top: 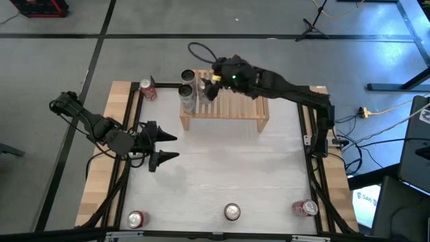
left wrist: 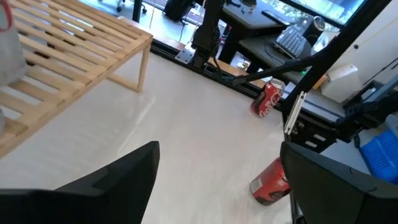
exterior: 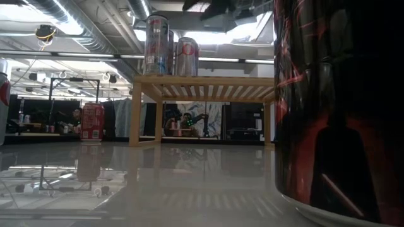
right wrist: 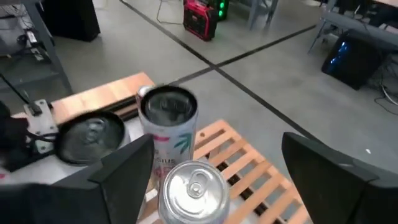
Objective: Place canned beverage on shelf
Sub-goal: Put the silver soda can on the shelf
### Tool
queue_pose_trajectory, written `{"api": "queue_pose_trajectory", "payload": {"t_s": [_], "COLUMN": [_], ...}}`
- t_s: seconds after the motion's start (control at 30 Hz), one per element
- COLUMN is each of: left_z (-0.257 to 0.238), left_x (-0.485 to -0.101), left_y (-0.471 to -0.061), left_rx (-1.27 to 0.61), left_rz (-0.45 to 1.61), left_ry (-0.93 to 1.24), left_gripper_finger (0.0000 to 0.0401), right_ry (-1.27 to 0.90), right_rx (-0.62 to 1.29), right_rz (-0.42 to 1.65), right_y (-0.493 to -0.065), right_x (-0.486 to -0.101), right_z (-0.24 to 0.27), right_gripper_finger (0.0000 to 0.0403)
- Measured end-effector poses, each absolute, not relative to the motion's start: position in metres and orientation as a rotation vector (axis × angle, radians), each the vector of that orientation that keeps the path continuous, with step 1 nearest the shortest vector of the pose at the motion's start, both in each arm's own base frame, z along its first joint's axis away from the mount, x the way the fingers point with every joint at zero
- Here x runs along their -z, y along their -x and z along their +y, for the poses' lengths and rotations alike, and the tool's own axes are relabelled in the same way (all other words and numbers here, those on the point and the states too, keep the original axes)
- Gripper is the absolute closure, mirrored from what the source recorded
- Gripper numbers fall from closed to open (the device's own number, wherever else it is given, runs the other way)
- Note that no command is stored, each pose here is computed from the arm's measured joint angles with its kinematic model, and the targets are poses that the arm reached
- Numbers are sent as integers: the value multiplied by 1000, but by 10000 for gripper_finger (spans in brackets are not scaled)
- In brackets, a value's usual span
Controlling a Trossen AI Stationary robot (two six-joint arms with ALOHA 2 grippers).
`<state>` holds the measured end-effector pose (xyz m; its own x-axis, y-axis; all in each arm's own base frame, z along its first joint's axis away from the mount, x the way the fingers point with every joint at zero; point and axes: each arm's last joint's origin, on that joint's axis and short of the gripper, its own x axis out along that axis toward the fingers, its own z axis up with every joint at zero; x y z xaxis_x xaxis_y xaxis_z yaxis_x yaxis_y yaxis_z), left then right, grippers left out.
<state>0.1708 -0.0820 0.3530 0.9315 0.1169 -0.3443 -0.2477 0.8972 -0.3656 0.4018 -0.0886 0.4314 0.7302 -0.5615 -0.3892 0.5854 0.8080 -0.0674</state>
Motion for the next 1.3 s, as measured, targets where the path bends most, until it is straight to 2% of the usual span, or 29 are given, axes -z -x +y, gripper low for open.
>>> {"api": "queue_pose_trajectory", "payload": {"t_s": [0.13, 0.3, 0.53, 0.73, 0.83, 1.0, 1.3], "left_z": [-77, -65, -52, -48, -52, -55, -49], "left_x": [-367, -392, -406, -389, -383, -357, -291], "left_y": [-166, -147, -118, -104, -106, -106, -104], "left_rx": [-181, -221, -305, -419, -421, -503, -784], "left_rz": [350, 450, 730, 1003, 1050, 1168, 1355], "left_ry": [401, 370, 443, 525, 594, 685, 768], "left_gripper_finger": [71, 71, 71, 71, 71, 71, 71], "right_ry": [-43, -55, -12, 30, 16, -15, -24], "right_rx": [571, 385, 235, 97, 65, 92, 144], "right_rz": [466, 485, 523, 572, 616, 687, 730], "right_y": [-386, -362, -339, -337, -338, -342, -349], "right_x": [-454, -481, -487, -475, -461, -435, -406], "right_z": [-65, -29, 24, 71, 90, 108, 110], "right_gripper_finger": [61, 61, 61, 61, 61, 61, 61]}}
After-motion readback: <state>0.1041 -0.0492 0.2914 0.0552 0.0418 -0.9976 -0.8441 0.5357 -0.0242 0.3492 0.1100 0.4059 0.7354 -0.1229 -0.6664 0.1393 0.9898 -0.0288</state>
